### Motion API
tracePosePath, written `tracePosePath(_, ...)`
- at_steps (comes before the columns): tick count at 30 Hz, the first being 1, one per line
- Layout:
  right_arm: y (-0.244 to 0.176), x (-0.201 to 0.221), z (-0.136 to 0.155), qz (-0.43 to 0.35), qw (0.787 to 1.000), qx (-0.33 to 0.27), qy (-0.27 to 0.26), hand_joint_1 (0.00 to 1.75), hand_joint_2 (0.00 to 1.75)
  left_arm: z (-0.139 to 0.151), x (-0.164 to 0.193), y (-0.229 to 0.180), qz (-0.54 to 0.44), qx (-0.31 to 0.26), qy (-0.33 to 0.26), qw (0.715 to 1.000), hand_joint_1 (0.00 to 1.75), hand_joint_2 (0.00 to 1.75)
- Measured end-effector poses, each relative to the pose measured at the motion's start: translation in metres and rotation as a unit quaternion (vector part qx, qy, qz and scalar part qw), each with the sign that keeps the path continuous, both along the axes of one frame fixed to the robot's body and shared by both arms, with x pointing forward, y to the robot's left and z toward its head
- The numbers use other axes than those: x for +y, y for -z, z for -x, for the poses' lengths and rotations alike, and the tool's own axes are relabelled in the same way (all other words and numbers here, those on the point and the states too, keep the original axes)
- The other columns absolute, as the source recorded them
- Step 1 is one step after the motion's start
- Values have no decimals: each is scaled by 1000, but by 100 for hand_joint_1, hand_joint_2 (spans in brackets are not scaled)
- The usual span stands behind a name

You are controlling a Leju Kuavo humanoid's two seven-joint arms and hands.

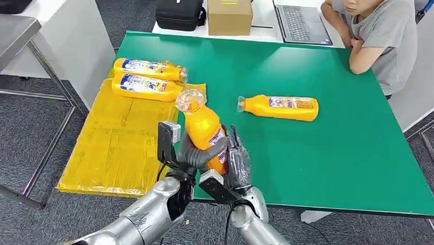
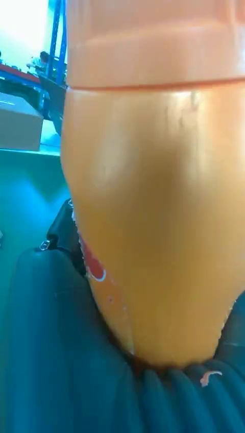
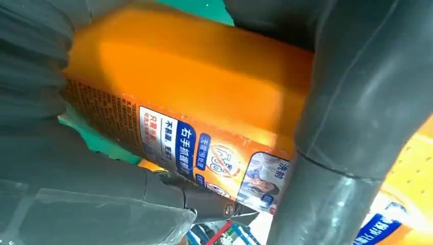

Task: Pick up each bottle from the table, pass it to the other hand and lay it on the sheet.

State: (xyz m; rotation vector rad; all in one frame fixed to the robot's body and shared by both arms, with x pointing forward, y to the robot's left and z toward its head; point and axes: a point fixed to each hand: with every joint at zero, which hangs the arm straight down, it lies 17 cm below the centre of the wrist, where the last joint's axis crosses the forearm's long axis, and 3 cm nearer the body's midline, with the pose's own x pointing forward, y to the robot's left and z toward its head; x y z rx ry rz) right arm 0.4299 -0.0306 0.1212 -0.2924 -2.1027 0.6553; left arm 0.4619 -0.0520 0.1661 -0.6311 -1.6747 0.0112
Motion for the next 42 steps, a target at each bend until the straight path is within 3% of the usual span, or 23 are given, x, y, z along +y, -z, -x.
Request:
tracePosePath(20, -1, -1, 1, -9, 1000, 3, 7, 0, 175, 0, -1, 0, -3, -2, -1, 1000, 175, 175)
tracePosePath(34, 8, -10, 20, 13, 1000, -14, 13, 0, 175, -13, 19, -3, -65, -46, -59, 995, 175, 175)
tracePosePath(42, -12, -33, 23, 0, 998, -47, 38, 0, 175, -33, 48, -8, -64, -53, -98, 992, 175, 175)
